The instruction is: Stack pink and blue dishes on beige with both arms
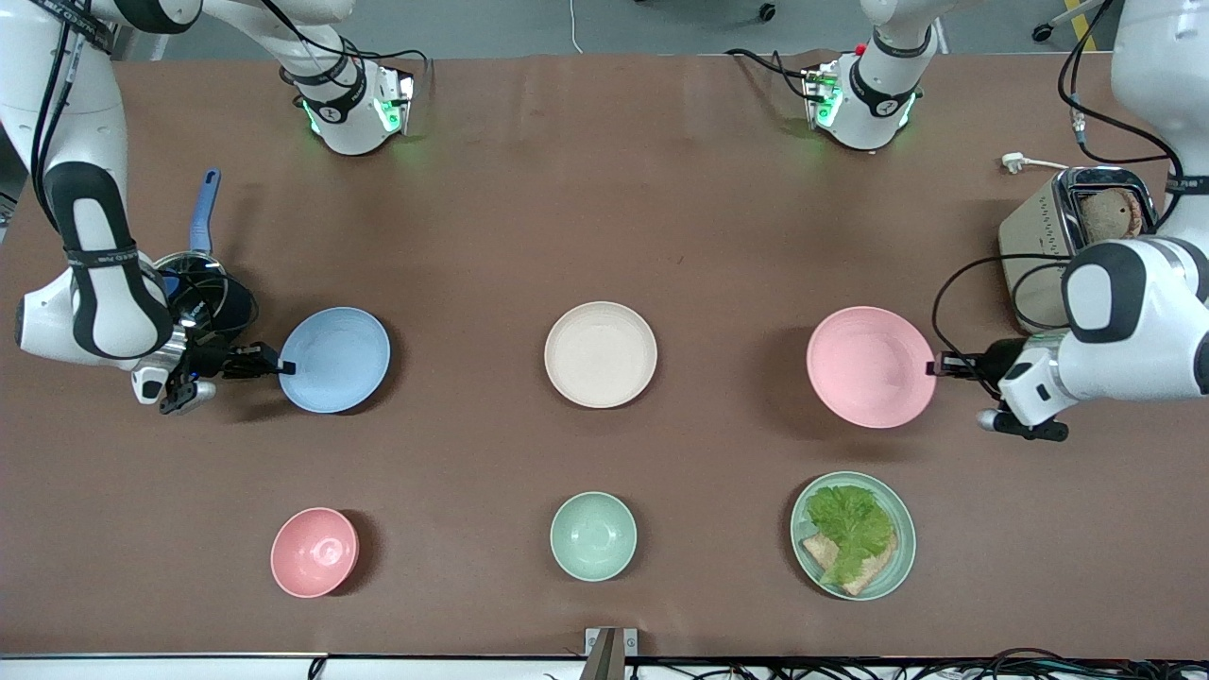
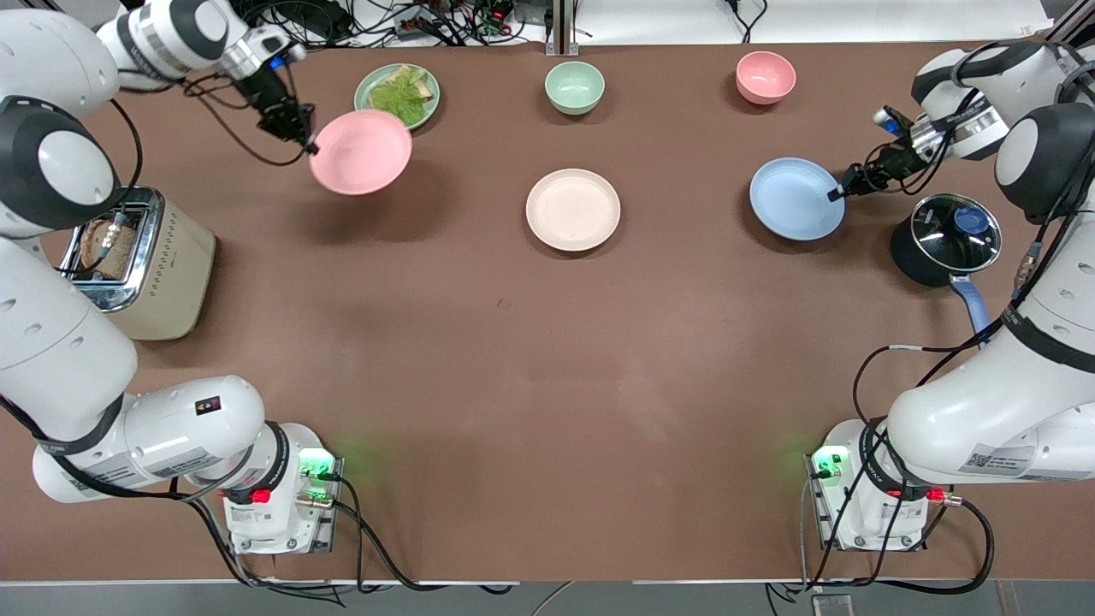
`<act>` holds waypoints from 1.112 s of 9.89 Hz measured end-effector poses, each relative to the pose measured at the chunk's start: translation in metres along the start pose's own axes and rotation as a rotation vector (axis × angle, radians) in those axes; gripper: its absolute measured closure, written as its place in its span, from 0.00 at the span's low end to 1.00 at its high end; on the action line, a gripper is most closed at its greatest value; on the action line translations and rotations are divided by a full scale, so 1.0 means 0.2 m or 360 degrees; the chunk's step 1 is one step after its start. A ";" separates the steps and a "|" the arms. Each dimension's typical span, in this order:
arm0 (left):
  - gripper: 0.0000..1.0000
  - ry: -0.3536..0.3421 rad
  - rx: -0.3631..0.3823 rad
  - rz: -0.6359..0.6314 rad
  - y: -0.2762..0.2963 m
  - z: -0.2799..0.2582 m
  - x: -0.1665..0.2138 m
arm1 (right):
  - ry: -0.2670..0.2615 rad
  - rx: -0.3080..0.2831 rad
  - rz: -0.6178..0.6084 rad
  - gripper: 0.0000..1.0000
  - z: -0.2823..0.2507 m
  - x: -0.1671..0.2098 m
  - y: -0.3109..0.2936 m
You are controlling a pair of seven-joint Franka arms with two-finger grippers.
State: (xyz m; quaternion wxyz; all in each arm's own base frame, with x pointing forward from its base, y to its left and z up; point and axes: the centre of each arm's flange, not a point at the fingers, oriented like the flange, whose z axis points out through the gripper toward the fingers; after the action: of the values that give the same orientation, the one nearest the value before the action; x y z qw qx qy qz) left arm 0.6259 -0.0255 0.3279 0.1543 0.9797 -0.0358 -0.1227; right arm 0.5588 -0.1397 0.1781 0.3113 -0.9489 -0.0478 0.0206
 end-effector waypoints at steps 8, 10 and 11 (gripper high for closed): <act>0.96 -0.0006 0.0211 -0.0380 1.58 0.60 -0.19 | -0.0097 -0.0112 0.0437 0.95 -0.45 0.37 -0.99; 0.96 0.0002 0.0278 -0.0391 1.73 0.83 -0.21 | -0.0080 -0.0164 0.0525 0.95 -0.23 0.44 -1.30; 0.96 0.0002 0.0278 -0.0383 1.74 0.91 -0.19 | -0.0063 -0.0181 0.0545 0.95 -0.11 0.46 -1.42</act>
State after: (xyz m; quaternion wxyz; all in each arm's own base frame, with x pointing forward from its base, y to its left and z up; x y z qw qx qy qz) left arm 0.5316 -0.4050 0.2773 0.0526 0.9867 0.0715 -0.1360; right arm 0.6286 0.0847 0.3641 0.2481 -0.9586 0.1074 0.0892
